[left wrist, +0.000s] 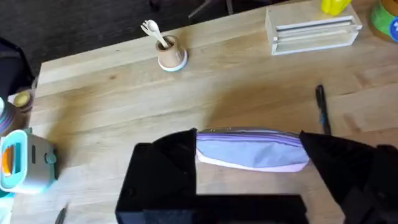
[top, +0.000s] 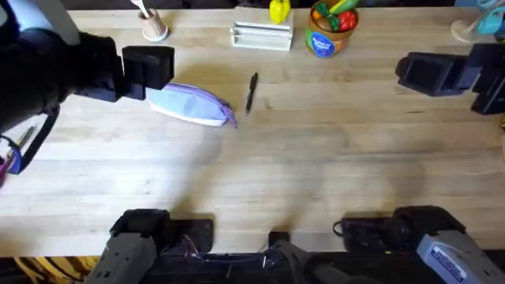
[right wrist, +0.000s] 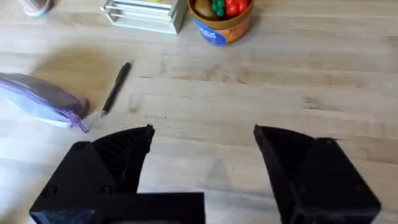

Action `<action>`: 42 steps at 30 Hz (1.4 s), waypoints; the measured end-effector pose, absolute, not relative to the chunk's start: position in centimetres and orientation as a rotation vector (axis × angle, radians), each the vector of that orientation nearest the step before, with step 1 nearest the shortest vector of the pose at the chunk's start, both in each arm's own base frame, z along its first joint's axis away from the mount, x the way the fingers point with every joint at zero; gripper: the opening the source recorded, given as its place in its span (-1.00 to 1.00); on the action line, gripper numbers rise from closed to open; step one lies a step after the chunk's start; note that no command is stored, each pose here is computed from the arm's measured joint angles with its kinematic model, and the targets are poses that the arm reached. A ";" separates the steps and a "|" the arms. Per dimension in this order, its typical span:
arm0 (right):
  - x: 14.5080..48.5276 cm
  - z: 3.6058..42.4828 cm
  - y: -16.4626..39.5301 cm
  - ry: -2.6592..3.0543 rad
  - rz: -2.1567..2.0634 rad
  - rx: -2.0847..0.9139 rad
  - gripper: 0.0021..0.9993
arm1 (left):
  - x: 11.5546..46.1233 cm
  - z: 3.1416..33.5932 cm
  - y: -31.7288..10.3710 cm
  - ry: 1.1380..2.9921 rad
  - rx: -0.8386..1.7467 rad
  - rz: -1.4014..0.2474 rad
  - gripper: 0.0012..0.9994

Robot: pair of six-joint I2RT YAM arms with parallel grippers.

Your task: Unzip the bag, pick up the pens from the table one at a time and place them inside, then zip the bag closed.

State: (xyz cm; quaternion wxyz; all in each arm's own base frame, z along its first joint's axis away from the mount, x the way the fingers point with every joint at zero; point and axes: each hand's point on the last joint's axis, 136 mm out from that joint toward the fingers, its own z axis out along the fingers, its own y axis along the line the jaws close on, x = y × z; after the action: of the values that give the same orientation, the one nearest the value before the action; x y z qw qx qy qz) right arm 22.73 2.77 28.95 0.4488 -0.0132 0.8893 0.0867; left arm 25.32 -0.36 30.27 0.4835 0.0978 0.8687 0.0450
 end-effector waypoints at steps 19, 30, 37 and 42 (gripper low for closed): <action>23.6 27.5 5.0 2.260 0.324 -0.208 0.99 | 27.1 27.9 0.0 2.187 0.460 0.208 0.98; 27.1 27.1 4.8 2.239 0.279 -0.264 0.99 | 30.3 26.4 1.6 2.112 0.839 0.310 0.99; 27.3 27.4 4.8 2.226 0.276 -0.265 0.99 | 29.3 25.2 0.9 2.079 1.043 0.292 0.98; 27.3 27.4 4.8 2.226 0.276 -0.265 0.99 | 30.2 21.5 4.0 2.114 1.186 0.236 0.98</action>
State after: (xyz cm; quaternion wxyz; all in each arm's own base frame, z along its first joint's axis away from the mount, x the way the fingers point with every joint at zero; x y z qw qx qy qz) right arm 27.31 4.80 27.38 0.4272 -0.1061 0.8911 0.1105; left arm 30.21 3.99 21.52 0.3456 0.4571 0.8145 0.0908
